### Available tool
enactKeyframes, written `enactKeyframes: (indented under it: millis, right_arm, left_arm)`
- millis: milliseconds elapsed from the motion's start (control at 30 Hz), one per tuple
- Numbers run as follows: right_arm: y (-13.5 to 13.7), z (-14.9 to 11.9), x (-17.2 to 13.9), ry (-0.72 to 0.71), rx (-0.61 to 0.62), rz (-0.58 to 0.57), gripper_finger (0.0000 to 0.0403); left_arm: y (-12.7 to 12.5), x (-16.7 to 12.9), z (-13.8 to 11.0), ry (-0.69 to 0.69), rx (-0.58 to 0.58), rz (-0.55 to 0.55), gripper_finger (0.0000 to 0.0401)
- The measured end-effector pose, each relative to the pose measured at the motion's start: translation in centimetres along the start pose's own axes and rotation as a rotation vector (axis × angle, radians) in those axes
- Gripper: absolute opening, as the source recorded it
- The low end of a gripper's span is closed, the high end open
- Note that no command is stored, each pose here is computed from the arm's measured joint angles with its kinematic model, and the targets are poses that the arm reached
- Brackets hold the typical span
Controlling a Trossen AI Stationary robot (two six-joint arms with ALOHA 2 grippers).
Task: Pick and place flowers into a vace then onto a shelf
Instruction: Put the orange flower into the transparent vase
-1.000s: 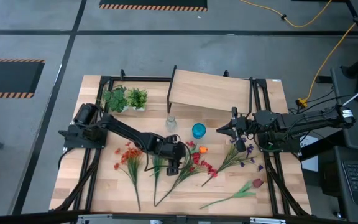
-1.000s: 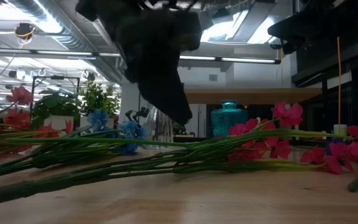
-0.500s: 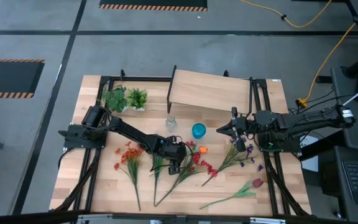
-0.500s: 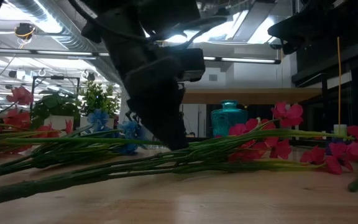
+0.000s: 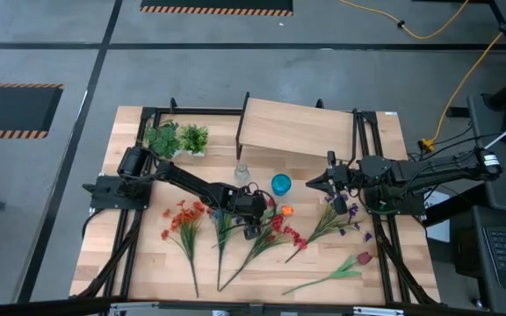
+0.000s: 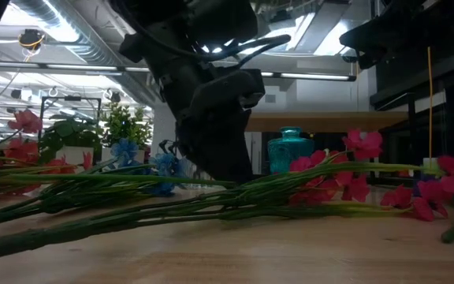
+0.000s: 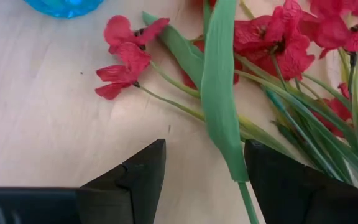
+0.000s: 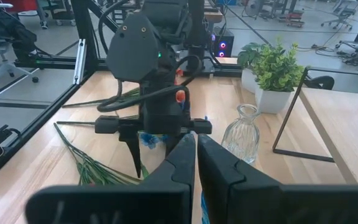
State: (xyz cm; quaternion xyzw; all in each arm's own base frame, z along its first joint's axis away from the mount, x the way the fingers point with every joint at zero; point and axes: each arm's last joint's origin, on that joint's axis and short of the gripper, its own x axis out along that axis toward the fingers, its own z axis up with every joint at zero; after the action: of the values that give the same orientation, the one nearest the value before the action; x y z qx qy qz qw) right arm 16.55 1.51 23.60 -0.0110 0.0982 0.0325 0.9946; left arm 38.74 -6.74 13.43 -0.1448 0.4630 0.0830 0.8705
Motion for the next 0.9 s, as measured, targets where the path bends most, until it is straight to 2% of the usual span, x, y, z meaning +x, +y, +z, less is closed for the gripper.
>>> enactKeyframes:
  millis: [200, 633, 900]
  right_arm:
    - [0.0, 0.0, 0.0, 0.0, -0.001, 0.0, 0.0023]
    - [0.0, 0.0, 0.0, 0.0, 0.0, 0.0, 0.0023]
    - [0.0, 0.0, 0.0, 0.0, 0.0, 0.0, 0.0023]
  left_arm:
    - [-0.04, 0.0, -0.03, 0.001, 0.0, -0.001, 0.0173]
    - [-0.2, -0.01, -0.21, 0.046, 0.002, -0.068, 0.0015]
    - [-0.05, -0.18, -0.04, 0.041, -0.004, -0.066, 0.0007]
